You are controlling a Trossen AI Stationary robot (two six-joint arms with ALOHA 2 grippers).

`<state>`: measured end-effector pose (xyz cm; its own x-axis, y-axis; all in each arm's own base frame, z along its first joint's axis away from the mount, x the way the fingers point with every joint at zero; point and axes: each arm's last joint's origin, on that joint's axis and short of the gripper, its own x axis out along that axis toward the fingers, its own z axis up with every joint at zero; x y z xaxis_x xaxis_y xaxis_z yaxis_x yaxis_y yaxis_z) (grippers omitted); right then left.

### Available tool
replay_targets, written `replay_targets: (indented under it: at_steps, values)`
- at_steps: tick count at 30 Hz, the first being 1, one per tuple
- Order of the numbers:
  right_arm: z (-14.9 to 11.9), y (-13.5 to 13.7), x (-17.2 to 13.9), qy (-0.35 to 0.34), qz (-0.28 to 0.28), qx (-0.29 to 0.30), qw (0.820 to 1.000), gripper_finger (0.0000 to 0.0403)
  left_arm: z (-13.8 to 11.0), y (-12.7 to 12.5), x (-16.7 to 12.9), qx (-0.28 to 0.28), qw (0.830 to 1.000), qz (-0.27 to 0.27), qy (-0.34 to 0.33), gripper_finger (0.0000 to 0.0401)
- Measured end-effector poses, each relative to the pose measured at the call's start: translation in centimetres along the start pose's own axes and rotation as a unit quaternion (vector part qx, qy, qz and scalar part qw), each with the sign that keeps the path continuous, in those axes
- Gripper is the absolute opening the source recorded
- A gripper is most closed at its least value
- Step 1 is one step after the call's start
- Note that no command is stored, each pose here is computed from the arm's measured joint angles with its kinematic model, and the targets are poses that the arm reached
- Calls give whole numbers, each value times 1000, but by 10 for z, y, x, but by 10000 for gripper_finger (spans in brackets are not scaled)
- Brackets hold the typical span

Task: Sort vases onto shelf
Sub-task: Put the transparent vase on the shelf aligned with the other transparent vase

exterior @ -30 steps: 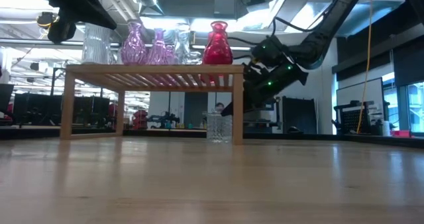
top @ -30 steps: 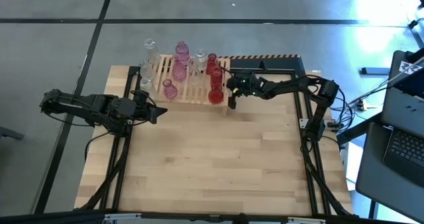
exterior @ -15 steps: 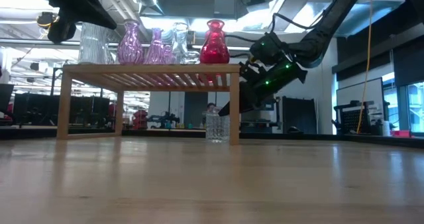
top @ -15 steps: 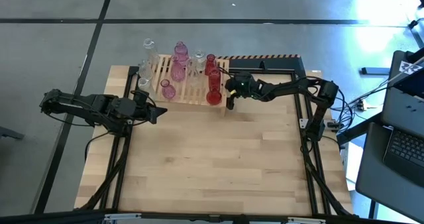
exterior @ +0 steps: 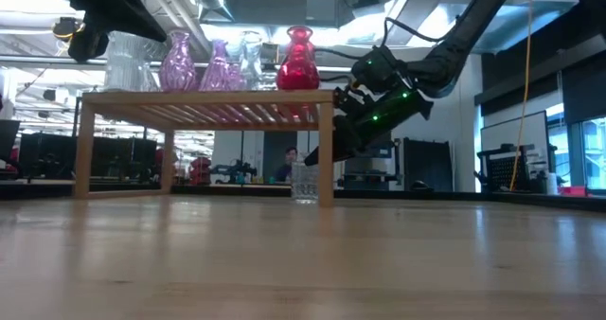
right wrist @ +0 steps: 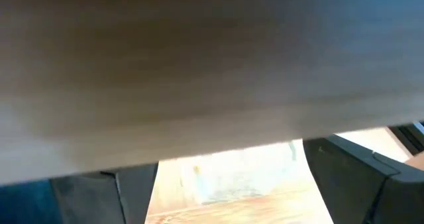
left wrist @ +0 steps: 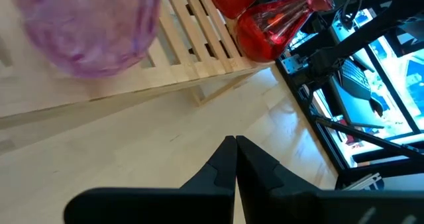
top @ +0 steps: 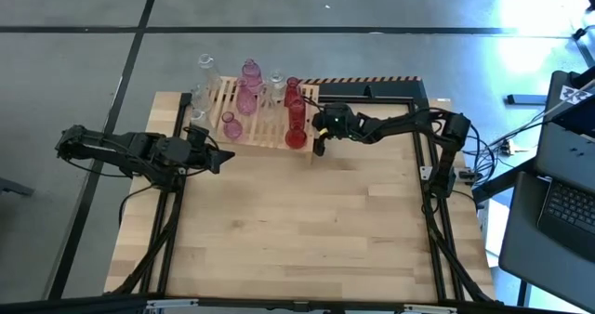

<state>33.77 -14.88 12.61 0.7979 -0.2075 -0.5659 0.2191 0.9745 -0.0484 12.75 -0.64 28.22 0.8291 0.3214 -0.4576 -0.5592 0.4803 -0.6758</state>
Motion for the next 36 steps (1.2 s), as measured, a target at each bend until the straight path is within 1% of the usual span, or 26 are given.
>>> replay_targets:
  at_steps: [4,7,19,26,30,33,36]
  values:
    - [5,4,4,0,-4,-5,1000,317,0,0,0,-2,1000,0,0,0]
    - [8,5,5,11,-13,-8,1000,299,0,0,0,-2,1000,-2,4,0]
    - [9,4,5,21,-11,-35,999,164,0,0,0,1,1000,-4,8,0]
    - [10,5,5,18,-4,-38,999,103,-1,0,0,2,1000,-7,14,0]
    - [11,6,4,15,11,-35,999,83,-1,-1,0,2,1000,-9,17,0]
    - [15,6,-1,11,12,-33,999,77,-1,-1,0,5,1000,-12,16,0]
    - [19,6,-7,13,13,-33,999,77,4,-4,-5,15,1000,-27,5,0]
